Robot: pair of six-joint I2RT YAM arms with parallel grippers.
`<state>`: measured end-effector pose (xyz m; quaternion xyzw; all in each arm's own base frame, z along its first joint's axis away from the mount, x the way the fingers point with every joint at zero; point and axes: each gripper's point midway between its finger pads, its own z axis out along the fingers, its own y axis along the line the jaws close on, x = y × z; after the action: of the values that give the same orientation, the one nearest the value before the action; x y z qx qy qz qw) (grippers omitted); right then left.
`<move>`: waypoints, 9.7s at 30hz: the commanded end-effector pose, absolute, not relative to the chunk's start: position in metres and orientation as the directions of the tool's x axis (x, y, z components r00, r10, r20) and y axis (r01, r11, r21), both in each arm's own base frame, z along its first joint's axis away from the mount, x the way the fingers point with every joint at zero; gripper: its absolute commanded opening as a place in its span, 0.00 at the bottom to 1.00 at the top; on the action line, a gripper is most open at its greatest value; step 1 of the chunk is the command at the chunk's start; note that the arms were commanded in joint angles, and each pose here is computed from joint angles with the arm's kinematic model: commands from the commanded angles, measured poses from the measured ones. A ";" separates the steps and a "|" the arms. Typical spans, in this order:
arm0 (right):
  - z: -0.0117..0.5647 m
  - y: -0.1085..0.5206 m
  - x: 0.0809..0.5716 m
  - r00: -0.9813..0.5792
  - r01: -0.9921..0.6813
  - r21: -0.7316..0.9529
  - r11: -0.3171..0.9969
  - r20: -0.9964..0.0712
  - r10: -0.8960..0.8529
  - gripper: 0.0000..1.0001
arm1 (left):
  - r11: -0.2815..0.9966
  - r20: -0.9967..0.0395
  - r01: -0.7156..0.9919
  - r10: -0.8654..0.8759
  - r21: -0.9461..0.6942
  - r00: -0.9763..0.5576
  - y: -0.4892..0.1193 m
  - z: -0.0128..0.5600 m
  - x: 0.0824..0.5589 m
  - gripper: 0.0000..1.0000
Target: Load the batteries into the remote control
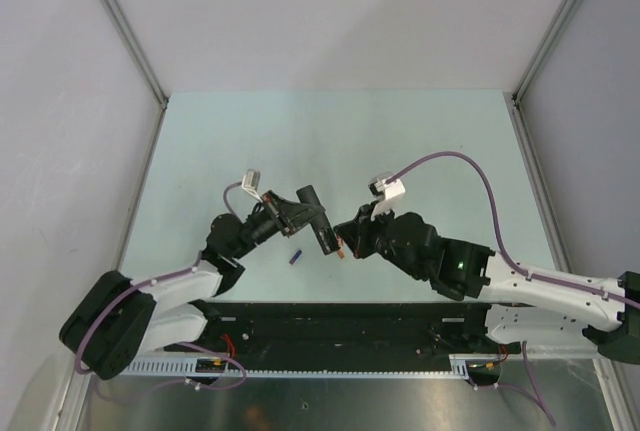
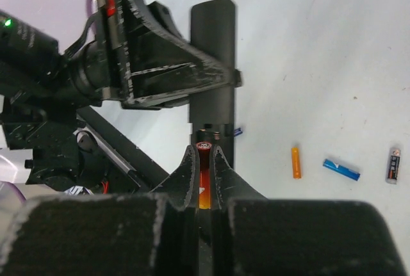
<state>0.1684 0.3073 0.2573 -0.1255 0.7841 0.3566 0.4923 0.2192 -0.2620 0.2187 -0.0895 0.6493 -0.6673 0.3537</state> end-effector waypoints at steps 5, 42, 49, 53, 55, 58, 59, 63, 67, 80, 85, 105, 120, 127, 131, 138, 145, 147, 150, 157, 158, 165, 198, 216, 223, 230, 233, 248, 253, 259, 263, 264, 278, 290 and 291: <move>0.282 0.306 0.172 -0.348 -0.549 0.372 0.749 -0.916 0.200 0.00 | -0.069 -0.194 0.286 -0.581 -0.956 -0.790 -0.286 0.245 0.227 0.00; 0.251 0.307 0.182 -0.336 -0.502 0.269 0.822 -0.937 0.101 0.00 | -0.153 -0.175 0.286 -0.501 -0.946 -0.847 -0.309 0.252 0.216 0.00; 0.248 0.306 0.184 -0.342 -0.483 0.272 0.832 -0.934 0.107 0.00 | -0.151 -0.177 0.287 -0.499 -0.946 -0.848 -0.309 0.250 0.213 0.00; 0.247 0.305 0.184 -0.341 -0.481 0.266 0.836 -0.935 0.101 0.00 | -0.157 -0.179 0.291 -0.496 -0.944 -0.850 -0.310 0.251 0.213 0.00; 0.246 0.303 0.184 -0.345 -0.474 0.268 0.839 -0.933 0.103 0.00 | -0.161 -0.180 0.293 -0.493 -0.943 -0.851 -0.311 0.252 0.212 0.00; 0.242 0.302 0.184 -0.351 -0.470 0.261 0.843 -0.932 0.093 0.00 | -0.169 -0.185 0.303 -0.495 -0.938 -0.849 -0.310 0.255 0.212 0.00; 0.242 0.302 0.184 -0.352 -0.471 0.261 0.843 -0.931 0.092 0.00 | -0.170 -0.186 0.304 -0.494 -0.937 -0.849 -0.310 0.255 0.211 0.00; 0.239 0.302 0.182 -0.359 -0.474 0.260 0.841 -0.929 0.085 0.00 | -0.177 -0.188 0.310 -0.496 -0.934 -0.848 -0.309 0.258 0.211 0.00; 0.237 0.305 0.178 -0.375 -0.490 0.273 0.828 -0.923 0.083 0.00 | -0.176 -0.187 0.311 -0.502 -0.934 -0.845 -0.309 0.258 0.212 0.00; 0.217 0.303 0.164 -0.482 -0.475 0.326 0.817 -0.874 0.068 0.00 | -0.176 -0.212 0.349 -0.526 -0.920 -0.824 -0.312 0.267 0.220 0.00; 0.210 0.302 0.162 -0.510 -0.456 0.332 0.826 -0.858 0.063 0.00 | -0.173 -0.228 0.370 -0.536 -0.913 -0.813 -0.312 0.271 0.223 0.00; 0.214 0.301 0.166 -0.515 -0.421 0.327 0.846 -0.854 0.074 0.28 | -0.156 -0.231 0.366 -0.541 -0.918 -0.809 -0.310 0.263 0.222 0.00; 0.233 0.306 0.170 -0.497 -0.420 0.337 0.843 -0.862 0.097 0.50 | -0.147 -0.231 0.357 -0.530 -0.923 -0.816 -0.313 0.257 0.222 0.00; 0.241 0.306 0.171 -0.490 -0.419 0.339 0.843 -0.866 0.104 0.57 | -0.152 -0.235 0.362 -0.527 -0.920 -0.817 -0.312 0.258 0.221 0.00; 0.247 0.304 0.173 -0.481 -0.416 0.337 0.845 -0.870 0.111 0.58 | -0.157 -0.236 0.366 -0.525 -0.918 -0.818 -0.312 0.258 0.219 0.00; 0.265 0.295 0.172 -0.469 -0.411 0.357 0.839 -0.872 0.141 0.60 | -0.160 -0.235 0.368 -0.531 -0.916 -0.814 -0.311 0.259 0.220 0.00; 0.284 0.276 0.169 -0.460 -0.390 0.407 0.826 -0.863 0.208 0.63 | -0.165 -0.235 0.376 -0.540 -0.912 -0.808 -0.311 0.261 0.224 0.00; 0.287 0.270 0.170 -0.463 -0.363 0.431 0.826 -0.853 0.241 0.64 | -0.164 -0.236 0.379 -0.545 -0.911 -0.804 -0.311 0.262 0.227 0.00; 0.289 0.260 0.174 -0.493 -0.301 0.503 0.810 -0.809 0.319 0.66 | -0.165 -0.250 0.401 -0.556 -0.901 -0.793 -0.310 0.267 0.230 0.00; 0.281 0.257 0.185 -0.740 -0.185 0.794 0.579 -0.500 0.450 0.76 | -0.147 -0.324 0.478 -0.561 -0.866 -0.762 -0.313 0.274 0.232 0.00; 0.280 0.262 0.179 -0.782 -0.183 0.822 0.540 -0.455 0.427 0.78 | -0.145 -0.326 0.479 -0.562 -0.866 -0.760 -0.313 0.273 0.233 0.00; 0.261 0.273 0.173 -0.867 -0.101 0.864 0.493 -0.320 0.383 0.82 | -0.136 -0.337 0.497 -0.581 -0.857 -0.740 -0.314 0.275 0.240 0.00; 0.231 0.281 0.190 -0.877 0.035 0.902 0.430 -0.179 0.447 0.86 | -0.125 -0.323 0.516 -0.650 -0.848 -0.688 -0.307 0.286 0.252 0.00; 0.223 0.282 0.214 -0.841 0.096 0.911 0.401 -0.141 0.522 0.81 | -0.118 -0.327 0.526 -0.664 -0.842 -0.672 -0.301 0.288 0.245 0.00; 0.216 0.285 0.214 -0.849 0.106 0.906 0.409 -0.131 0.512 0.79 | -0.118 -0.324 0.527 -0.669 -0.842 -0.669 -0.300 0.289 0.245 0.00; 0.212 0.284 0.213 -0.850 0.113 0.905 0.410 -0.125 0.511 0.76 | -0.117 -0.326 0.533 -0.676 -0.838 -0.661 -0.298 0.291 0.246 0.00; 0.210 0.285 0.213 -0.851 0.116 0.903 0.413 -0.124 0.510 0.75 | -0.118 -0.324 0.533 -0.677 -0.838 -0.661 -0.298 0.292 0.246 0.00; 0.205 0.287 0.213 -0.855 0.121 0.903 0.412 -0.116 0.505 0.73 | -0.124 -0.320 0.536 -0.683 -0.835 -0.656 -0.297 0.296 0.245 0.00; 0.203 0.288 0.212 -0.858 0.122 0.902 0.414 -0.114 0.501 0.71 | -0.127 -0.314 0.536 -0.690 -0.835 -0.652 -0.296 0.297 0.246 0.00; 0.202 0.289 0.210 -0.860 0.122 0.902 0.414 -0.112 0.498 0.68 | -0.130 -0.310 0.538 -0.697 -0.833 -0.647 -0.295 0.300 0.247 0.00; 0.200 0.290 0.209 -0.862 0.123 0.902 0.415 -0.110 0.495 0.65 | -0.134 -0.304 0.539 -0.703 -0.831 -0.643 -0.294 0.303 0.247 0.00; 0.199 0.290 0.209 -0.862 0.124 0.901 0.416 -0.110 0.495 0.64 | -0.133 -0.303 0.539 -0.705 -0.832 -0.642 -0.293 0.303 0.248 0.00; 0.197 0.293 0.204 -0.870 0.118 0.902 0.415 -0.108 0.481 0.57 | -0.142 -0.295 0.552 -0.722 -0.822 -0.626 -0.291 0.313 0.251 0.00; 0.197 0.294 0.204 -0.871 0.116 0.904 0.411 -0.107 0.480 0.51 | -0.148 -0.292 0.550 -0.720 -0.822 -0.630 -0.292 0.314 0.251 0.00; 0.197 0.294 0.203 -0.872 0.114 0.905 0.410 -0.106 0.478 0.51 | -0.149 -0.291 0.551 -0.721 -0.821 -0.629 -0.291 0.315 0.251 0.00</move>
<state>0.2094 0.2952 0.2100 0.1814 0.8094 0.5249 0.1910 0.2614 -0.3094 0.2344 -0.1166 0.6174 -0.6921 0.3552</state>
